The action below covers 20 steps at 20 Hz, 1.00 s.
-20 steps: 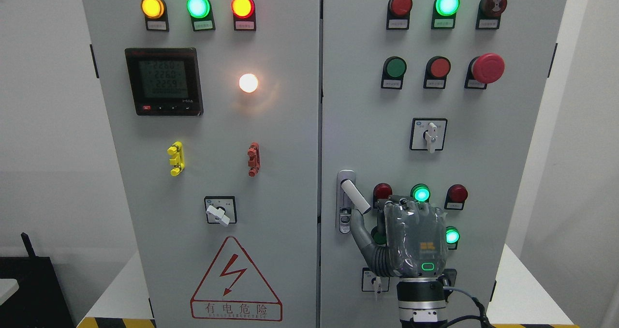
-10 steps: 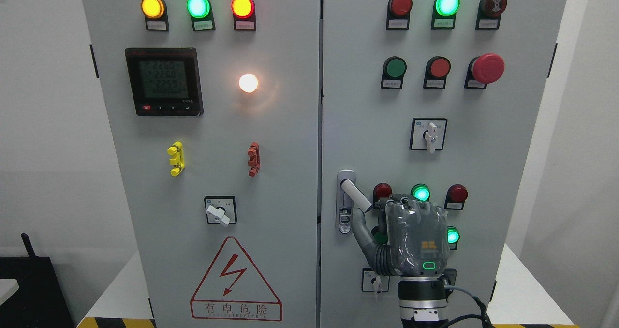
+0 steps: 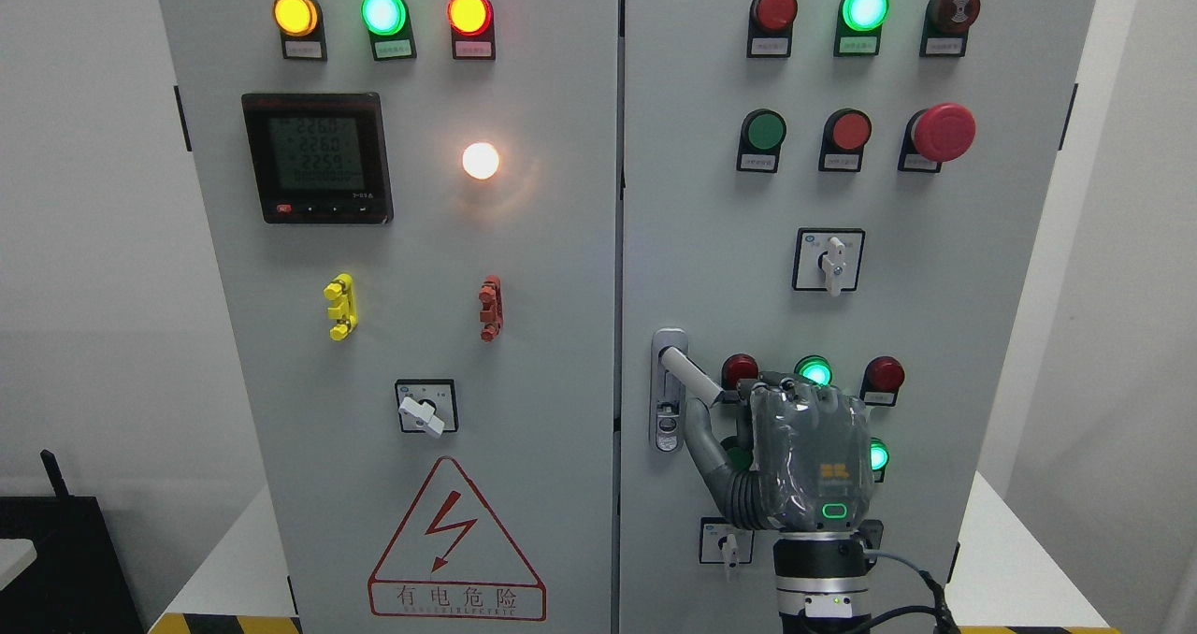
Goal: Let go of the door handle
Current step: 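Rotate the silver handle outward to horizontal with the right hand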
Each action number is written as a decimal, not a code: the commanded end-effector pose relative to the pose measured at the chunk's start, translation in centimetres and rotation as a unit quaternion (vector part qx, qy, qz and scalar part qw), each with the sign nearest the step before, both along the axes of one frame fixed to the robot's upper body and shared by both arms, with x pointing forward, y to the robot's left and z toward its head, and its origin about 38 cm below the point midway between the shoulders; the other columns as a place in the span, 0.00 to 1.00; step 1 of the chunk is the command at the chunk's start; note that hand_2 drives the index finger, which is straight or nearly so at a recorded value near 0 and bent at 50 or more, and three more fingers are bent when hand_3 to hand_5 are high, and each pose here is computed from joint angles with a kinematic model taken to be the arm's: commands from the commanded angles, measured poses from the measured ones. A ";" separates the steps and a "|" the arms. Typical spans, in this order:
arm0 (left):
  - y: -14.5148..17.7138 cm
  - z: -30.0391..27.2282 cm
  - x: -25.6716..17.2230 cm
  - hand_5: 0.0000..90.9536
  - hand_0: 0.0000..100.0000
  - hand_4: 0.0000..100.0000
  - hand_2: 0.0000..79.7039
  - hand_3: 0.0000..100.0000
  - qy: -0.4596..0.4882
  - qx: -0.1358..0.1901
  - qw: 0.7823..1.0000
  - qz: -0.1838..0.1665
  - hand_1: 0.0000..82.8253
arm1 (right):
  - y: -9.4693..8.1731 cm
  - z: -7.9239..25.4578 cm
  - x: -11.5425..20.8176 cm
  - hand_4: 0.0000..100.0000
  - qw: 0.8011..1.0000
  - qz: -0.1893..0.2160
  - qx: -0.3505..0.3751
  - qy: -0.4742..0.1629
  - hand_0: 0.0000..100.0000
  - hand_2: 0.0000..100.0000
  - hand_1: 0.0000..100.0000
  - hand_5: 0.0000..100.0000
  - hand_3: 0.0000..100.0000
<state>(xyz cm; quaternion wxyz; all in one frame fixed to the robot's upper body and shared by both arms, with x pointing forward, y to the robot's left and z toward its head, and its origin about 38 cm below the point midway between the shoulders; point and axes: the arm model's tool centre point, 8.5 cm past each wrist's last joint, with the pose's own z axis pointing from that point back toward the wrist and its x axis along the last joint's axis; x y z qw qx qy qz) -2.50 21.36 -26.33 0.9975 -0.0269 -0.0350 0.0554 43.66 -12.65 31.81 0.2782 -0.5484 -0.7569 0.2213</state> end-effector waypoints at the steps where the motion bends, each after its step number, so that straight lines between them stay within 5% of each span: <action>1: 0.0 0.0 0.5 0.00 0.12 0.00 0.00 0.00 -0.008 -0.001 1.000 -0.006 0.47 | -0.4 0.2 0.1 1.00 1.000 -0.005 0.001 -0.001 0.49 1.00 0.43 0.99 1.00; 20: 0.0 0.0 0.5 0.00 0.12 0.00 0.00 0.00 -0.008 -0.001 1.000 -0.006 0.47 | -0.7 1.6 0.0 1.00 1.000 -0.008 0.005 -0.019 0.49 1.00 0.43 0.99 1.00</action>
